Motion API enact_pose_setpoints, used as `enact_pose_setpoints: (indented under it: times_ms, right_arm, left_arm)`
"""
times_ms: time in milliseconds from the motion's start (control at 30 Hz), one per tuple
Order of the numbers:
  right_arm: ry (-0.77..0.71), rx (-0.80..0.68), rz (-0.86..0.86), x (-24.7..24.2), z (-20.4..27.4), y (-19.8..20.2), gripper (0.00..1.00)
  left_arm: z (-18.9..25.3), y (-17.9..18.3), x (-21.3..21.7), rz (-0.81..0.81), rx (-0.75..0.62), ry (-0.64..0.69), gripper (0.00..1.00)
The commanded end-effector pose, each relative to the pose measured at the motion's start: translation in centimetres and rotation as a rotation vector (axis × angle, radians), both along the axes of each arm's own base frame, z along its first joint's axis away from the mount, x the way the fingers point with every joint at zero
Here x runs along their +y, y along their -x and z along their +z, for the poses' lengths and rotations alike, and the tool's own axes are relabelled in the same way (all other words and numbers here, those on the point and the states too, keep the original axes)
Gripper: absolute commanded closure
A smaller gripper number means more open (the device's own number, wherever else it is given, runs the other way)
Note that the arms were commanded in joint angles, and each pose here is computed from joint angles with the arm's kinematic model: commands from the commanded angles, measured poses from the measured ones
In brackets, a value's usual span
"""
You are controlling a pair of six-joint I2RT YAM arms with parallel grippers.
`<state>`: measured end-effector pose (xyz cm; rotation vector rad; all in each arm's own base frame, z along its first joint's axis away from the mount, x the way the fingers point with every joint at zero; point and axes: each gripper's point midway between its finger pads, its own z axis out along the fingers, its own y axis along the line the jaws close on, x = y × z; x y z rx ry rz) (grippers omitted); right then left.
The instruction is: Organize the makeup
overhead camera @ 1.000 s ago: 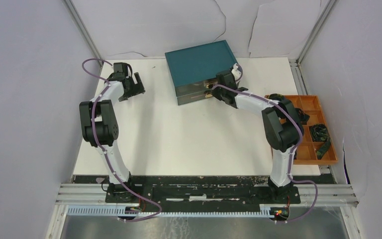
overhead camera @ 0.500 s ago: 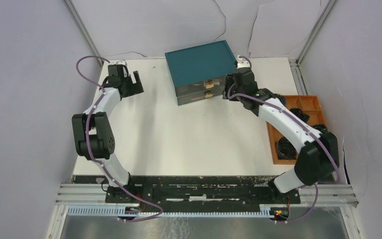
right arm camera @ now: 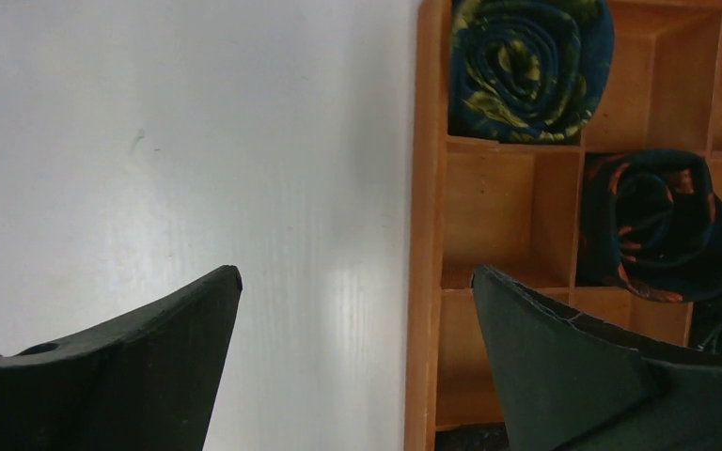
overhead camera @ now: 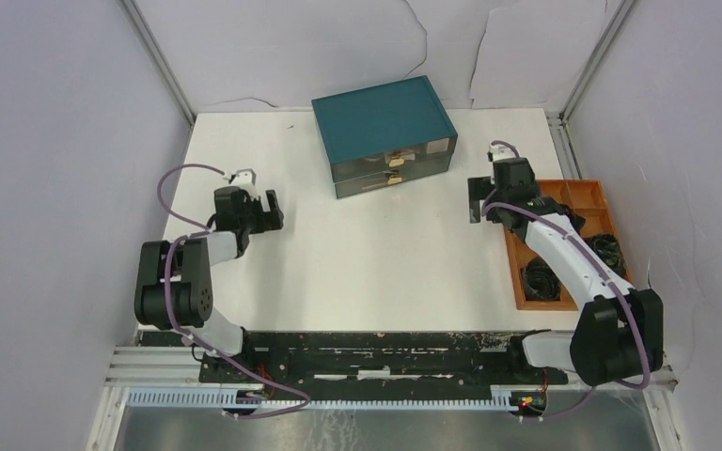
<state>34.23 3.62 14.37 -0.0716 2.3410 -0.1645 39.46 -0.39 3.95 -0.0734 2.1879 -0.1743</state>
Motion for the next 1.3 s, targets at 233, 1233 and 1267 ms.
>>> enact_pose_setpoints:
  times_ms: [233,1233,1267]
  right_arm:
    - [-0.064,-0.310,-0.083,-3.3,-1.4,-2.7,0.00]
    - [-0.001,-0.527,-0.223,-6.6,-7.1,-3.6,0.00]
    - [0.000,-0.525,-0.223,-6.7,-7.1,-3.6,0.00]
  left_arm:
    - [4.9,-0.1,-0.1,-0.041,-0.424,-0.074,0.01]
    - [5.2,1.6,0.6,0.067,-0.517,-0.138,0.01]
    - [5.1,1.7,0.6,0.066,-0.515,-0.137,0.01]
